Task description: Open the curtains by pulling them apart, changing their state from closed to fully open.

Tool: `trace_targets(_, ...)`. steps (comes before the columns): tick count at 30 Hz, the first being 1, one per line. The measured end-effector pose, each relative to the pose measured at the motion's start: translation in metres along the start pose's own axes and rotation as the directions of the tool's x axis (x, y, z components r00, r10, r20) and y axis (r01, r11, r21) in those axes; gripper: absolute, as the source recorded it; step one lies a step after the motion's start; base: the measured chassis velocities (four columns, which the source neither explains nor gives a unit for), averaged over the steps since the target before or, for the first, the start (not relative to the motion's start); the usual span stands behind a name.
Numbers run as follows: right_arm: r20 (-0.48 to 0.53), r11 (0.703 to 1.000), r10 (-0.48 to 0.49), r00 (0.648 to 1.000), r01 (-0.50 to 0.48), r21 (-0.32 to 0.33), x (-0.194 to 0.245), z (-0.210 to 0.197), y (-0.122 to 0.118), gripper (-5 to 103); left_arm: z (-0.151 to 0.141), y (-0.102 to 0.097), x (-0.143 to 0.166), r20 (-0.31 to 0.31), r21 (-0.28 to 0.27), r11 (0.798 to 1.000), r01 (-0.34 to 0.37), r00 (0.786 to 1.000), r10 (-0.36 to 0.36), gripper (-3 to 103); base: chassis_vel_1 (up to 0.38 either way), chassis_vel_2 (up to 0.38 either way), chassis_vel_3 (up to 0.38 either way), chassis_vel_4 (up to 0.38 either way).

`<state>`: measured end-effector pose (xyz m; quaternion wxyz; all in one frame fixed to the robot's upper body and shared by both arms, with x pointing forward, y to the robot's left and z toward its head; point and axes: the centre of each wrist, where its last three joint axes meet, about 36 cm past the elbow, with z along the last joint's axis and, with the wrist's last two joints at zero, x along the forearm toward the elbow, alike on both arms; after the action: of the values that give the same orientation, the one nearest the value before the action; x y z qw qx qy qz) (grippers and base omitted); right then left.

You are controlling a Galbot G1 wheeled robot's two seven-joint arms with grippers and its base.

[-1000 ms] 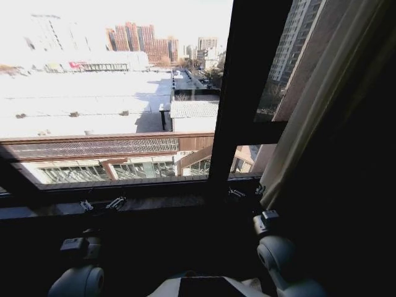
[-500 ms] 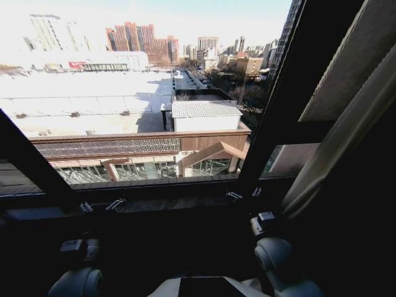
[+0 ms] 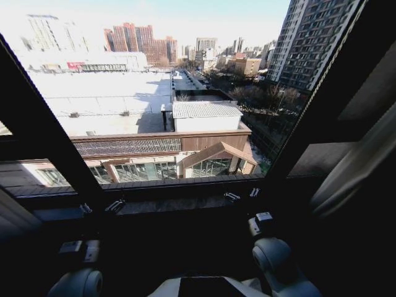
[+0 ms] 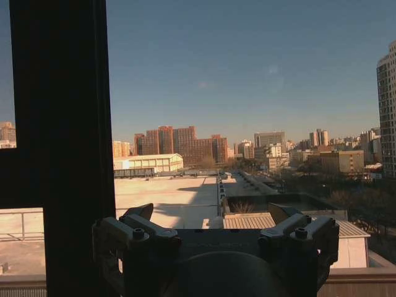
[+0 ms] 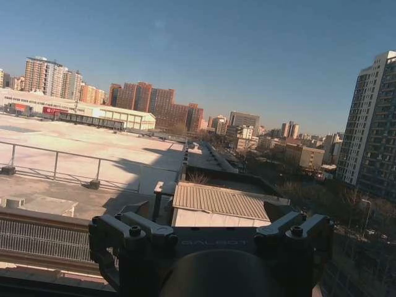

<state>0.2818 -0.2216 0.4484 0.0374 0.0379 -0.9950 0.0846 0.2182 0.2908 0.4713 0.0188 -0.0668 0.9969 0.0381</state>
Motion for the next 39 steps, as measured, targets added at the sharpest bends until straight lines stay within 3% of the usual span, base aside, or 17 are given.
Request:
trace_targets(28,-0.002,1.0,-0.012,1.0,0.012,-0.004,0.0,0.002,0.004,100,0.001,0.0,0.001,0.001,0.003,1.0,0.007,1.0,-0.007,100,0.355,0.351,-0.35,-0.351)
trace_targets(39,0.058,1.0,-0.024,0.998,0.023,0.016,-0.002,0.011,0.008,100,0.003,-0.001,0.001,0.0,0.003,1.0,0.007,1.0,-0.007,100,0.321,0.33,-0.307,-0.311)
